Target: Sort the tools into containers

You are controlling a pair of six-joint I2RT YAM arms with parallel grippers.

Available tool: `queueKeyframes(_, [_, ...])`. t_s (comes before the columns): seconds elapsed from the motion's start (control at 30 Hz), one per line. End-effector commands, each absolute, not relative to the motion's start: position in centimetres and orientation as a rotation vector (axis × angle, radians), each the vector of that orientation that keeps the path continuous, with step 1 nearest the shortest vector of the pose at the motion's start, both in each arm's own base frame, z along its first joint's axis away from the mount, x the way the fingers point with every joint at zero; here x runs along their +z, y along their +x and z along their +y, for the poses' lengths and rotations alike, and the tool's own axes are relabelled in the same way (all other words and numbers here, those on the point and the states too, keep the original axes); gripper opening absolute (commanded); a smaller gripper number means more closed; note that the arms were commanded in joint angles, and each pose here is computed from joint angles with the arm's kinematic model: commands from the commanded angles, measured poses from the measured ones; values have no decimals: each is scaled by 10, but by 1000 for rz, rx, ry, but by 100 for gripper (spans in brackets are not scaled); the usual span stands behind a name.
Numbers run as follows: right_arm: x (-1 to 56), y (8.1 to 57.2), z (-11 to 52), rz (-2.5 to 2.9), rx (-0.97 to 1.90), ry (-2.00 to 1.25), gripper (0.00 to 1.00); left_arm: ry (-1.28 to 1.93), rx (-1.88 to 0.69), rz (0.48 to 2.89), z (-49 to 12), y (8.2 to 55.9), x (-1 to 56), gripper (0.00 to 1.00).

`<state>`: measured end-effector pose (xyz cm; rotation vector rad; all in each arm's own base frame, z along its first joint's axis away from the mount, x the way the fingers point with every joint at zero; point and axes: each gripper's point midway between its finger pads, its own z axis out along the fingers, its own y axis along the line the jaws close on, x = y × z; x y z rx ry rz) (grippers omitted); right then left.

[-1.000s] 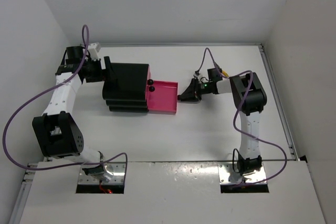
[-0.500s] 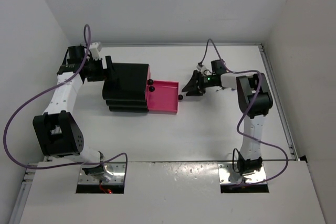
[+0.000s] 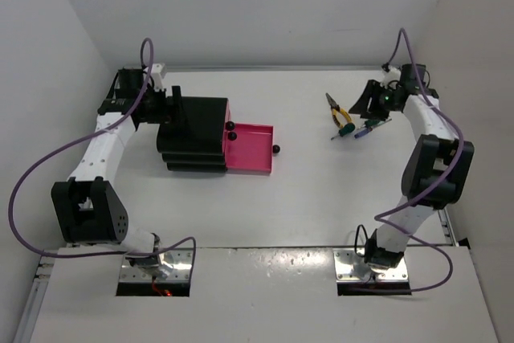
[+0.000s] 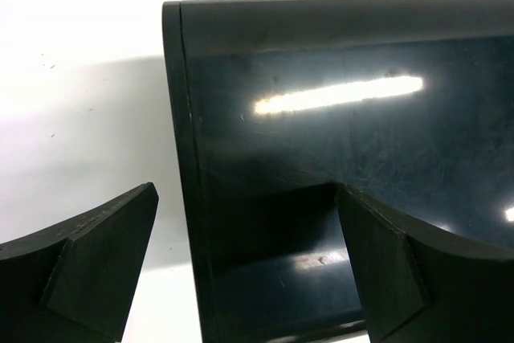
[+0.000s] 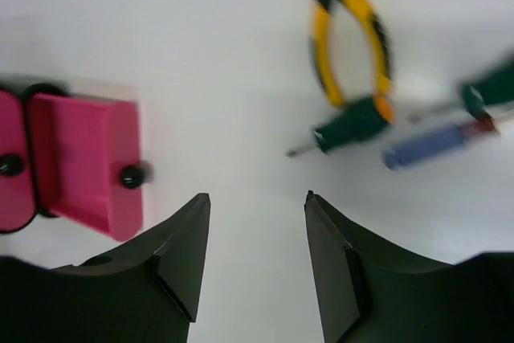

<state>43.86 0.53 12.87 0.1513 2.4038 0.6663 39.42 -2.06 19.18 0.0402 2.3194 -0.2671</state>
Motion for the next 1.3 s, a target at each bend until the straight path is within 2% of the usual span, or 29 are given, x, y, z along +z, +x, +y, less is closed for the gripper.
queueKeyframes(0.0, [100,412,-27,2557,534,480,52,13,-181,2278,-16,391,205,100])
queueKeyframes(0.23, [87,418,-44,2528,411,688,49,7,-165,2238,-17,394,214,100])
queueKeyframes(0.33, [73,420,-59,2542,310,785,42,-3,-170,2239,-17,393,214,100])
queueKeyframes(0.47, [59,416,-80,2567,134,934,37,-13,-145,2221,-13,395,219,100])
queueKeyframes(0.6, [47,414,-87,2571,72,1047,37,-28,-140,2211,-12,397,218,100])
queueKeyframes(0.7, [41,418,-78,2597,122,1053,45,-28,-140,2212,-12,397,215,100])
queueKeyframes(0.9, [43,433,-72,2547,195,1091,51,-29,-140,2222,-12,396,209,100])
queueKeyframes(1.27, [28,442,-65,2570,163,1092,51,-35,-130,2231,-10,397,203,100])
